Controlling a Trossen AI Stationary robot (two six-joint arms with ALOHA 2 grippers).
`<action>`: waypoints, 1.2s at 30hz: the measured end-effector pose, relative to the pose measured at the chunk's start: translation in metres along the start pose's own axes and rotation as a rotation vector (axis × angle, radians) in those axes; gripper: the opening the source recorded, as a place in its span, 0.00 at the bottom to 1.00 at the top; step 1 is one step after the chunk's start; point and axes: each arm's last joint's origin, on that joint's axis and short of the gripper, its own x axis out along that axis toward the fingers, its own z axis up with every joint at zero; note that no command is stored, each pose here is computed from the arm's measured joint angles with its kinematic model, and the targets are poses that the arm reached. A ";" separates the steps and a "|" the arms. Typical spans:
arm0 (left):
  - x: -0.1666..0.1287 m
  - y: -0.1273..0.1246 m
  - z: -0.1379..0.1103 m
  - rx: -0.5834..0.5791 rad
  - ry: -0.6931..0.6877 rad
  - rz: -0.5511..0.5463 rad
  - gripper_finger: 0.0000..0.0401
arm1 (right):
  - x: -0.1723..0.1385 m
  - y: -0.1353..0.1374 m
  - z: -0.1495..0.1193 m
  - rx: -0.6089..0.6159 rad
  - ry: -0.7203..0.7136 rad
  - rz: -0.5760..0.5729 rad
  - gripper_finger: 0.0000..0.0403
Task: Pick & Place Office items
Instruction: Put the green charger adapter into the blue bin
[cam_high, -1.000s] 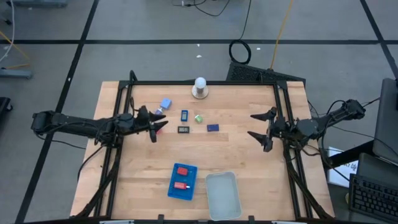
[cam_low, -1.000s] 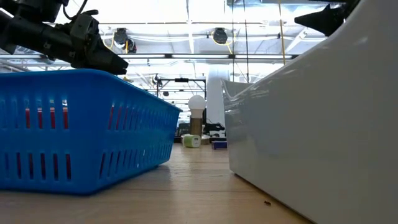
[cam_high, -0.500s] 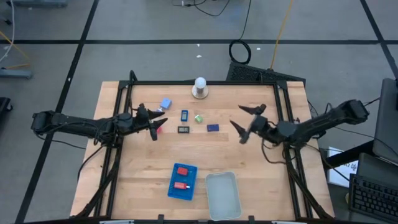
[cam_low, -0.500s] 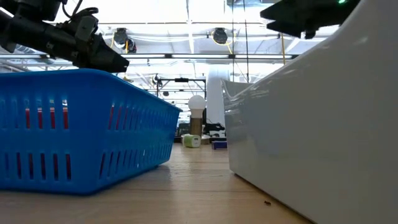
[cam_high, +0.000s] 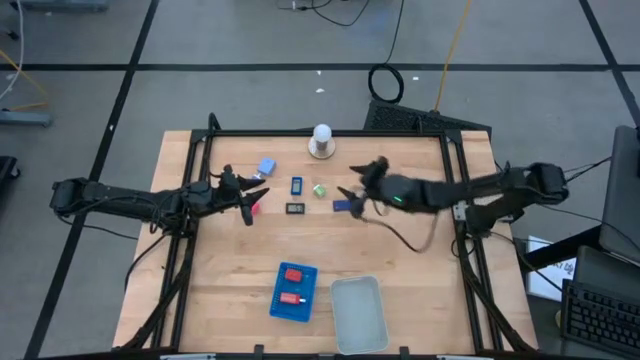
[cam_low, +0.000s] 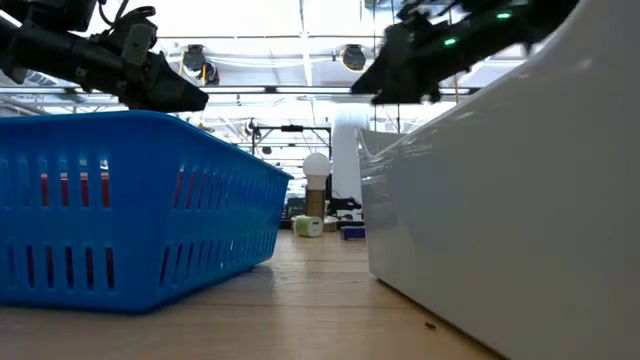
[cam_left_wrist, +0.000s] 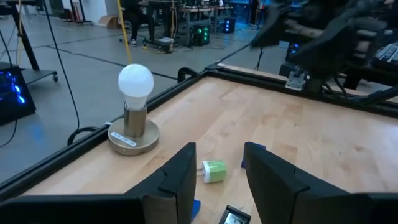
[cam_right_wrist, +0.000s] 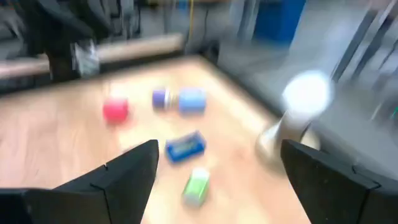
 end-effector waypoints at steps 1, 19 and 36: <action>0.000 0.000 0.000 0.000 0.000 0.000 0.33 | 0.010 -0.002 0.003 0.018 0.062 0.014 0.81; 0.000 0.000 0.000 -0.046 0.003 -0.008 0.33 | 0.135 -0.001 -0.050 0.007 0.379 0.057 0.78; 0.000 0.000 0.000 -0.052 0.005 -0.010 0.33 | 0.151 -0.006 -0.077 -0.004 0.480 0.043 0.72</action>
